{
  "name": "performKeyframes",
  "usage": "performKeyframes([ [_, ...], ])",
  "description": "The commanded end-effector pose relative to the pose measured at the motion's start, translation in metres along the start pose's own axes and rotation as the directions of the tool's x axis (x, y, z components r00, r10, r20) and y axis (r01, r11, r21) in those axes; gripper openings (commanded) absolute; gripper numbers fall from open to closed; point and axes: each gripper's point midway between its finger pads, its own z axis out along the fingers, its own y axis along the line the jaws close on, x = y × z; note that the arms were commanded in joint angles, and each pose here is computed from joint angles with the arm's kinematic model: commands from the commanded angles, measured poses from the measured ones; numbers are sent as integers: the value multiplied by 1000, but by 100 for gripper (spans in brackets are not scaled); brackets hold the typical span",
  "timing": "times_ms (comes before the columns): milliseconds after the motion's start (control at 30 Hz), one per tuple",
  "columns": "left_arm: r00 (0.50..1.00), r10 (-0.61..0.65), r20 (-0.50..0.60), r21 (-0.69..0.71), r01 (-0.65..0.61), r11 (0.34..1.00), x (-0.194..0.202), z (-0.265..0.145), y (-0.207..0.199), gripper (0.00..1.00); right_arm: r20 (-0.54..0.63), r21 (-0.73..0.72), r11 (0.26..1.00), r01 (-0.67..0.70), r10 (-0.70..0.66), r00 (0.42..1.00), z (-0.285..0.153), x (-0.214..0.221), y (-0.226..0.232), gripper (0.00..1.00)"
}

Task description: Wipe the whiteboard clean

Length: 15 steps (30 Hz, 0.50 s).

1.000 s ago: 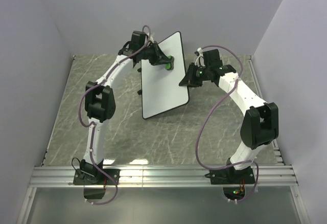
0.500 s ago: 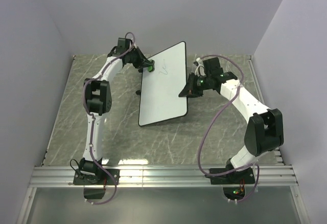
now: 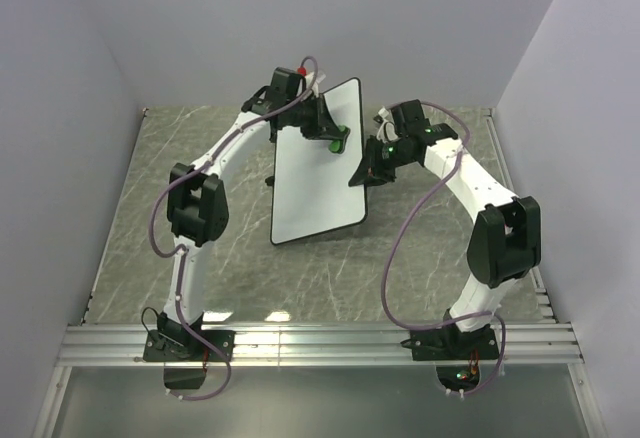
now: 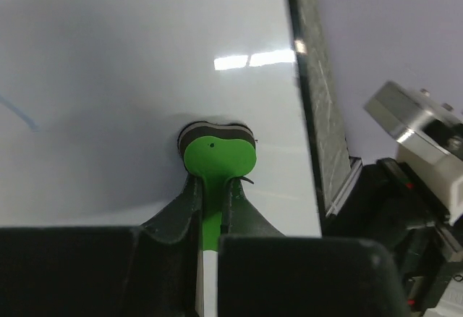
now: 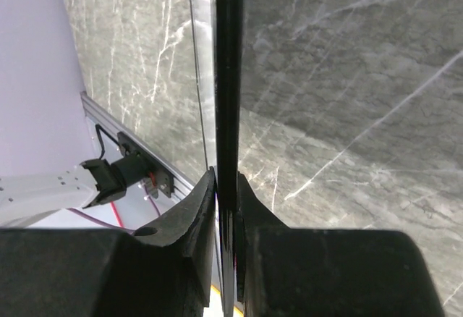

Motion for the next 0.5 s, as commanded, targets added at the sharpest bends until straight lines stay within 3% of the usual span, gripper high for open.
performKeyframes([
  [0,993,-38,-109,3,39,999,36,15,3,0,-77,26,986,167,-165,983,30,16,-6,0],
  [300,981,-181,76,-232,194,953,-19,1,130,0,-105,41,981,189,-184,977,26,40,-10,0],
  [467,984,-134,118,-347,168,923,-37,-2,172,0,-134,57,971,232,-223,966,21,55,-11,0],
])
